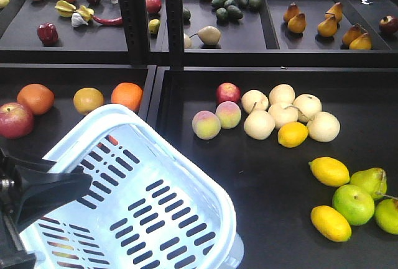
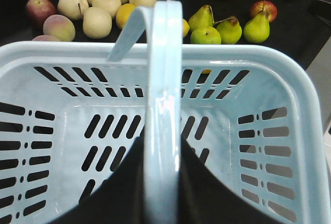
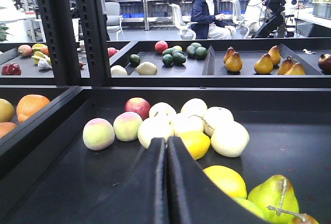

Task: Pick three apples into basket with both arms
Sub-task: 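Drive the base away from the table holding the basket in left gripper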

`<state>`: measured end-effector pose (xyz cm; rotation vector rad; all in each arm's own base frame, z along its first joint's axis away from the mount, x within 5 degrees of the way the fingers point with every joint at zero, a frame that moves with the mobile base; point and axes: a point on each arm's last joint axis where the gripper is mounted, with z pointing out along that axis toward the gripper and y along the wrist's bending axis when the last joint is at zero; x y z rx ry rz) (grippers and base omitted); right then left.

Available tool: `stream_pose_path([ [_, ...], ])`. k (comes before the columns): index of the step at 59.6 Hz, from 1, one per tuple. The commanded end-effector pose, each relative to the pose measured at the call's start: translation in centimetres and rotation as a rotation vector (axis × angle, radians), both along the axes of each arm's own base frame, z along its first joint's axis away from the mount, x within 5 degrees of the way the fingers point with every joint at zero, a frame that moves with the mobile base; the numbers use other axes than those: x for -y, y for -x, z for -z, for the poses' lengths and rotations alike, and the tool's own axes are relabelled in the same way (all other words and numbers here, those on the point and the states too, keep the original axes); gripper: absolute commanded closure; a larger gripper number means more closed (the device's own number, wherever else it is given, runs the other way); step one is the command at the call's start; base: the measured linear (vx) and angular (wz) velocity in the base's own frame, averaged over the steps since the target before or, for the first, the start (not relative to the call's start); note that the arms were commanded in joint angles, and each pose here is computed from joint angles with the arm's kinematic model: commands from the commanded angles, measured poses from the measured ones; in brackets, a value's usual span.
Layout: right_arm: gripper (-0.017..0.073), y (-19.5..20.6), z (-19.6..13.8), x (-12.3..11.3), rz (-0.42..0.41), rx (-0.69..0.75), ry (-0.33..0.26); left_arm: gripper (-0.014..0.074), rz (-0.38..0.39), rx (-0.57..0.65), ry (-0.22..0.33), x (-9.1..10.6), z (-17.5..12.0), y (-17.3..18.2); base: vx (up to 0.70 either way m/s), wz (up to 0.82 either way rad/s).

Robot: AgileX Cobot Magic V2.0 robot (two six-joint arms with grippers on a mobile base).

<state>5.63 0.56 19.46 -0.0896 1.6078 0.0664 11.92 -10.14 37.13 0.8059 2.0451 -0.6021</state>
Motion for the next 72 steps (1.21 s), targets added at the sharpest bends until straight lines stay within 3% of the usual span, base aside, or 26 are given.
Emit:
stream_pose_path([
  [1, 0.0567, 0.02, -0.23, 0.05, 0.008, 0.069, -0.002, 0.0601, -0.028, 0.077, 0.101, 0.06, -1.85, -0.02, 0.0, 0.01],
  [37, 0.0567, 0.02, -0.24, 0.05, 0.008, 0.07, -0.002, 0.0601, -0.028, 0.077, 0.101, 0.06, -1.85, -0.02, -0.03, 0.1],
  [72, 0.0567, 0.02, -0.24, 0.05, 0.008, 0.07, -0.002, 0.0601, -0.028, 0.077, 0.101, 0.06, -1.85, -0.02, -0.12, 0.48],
])
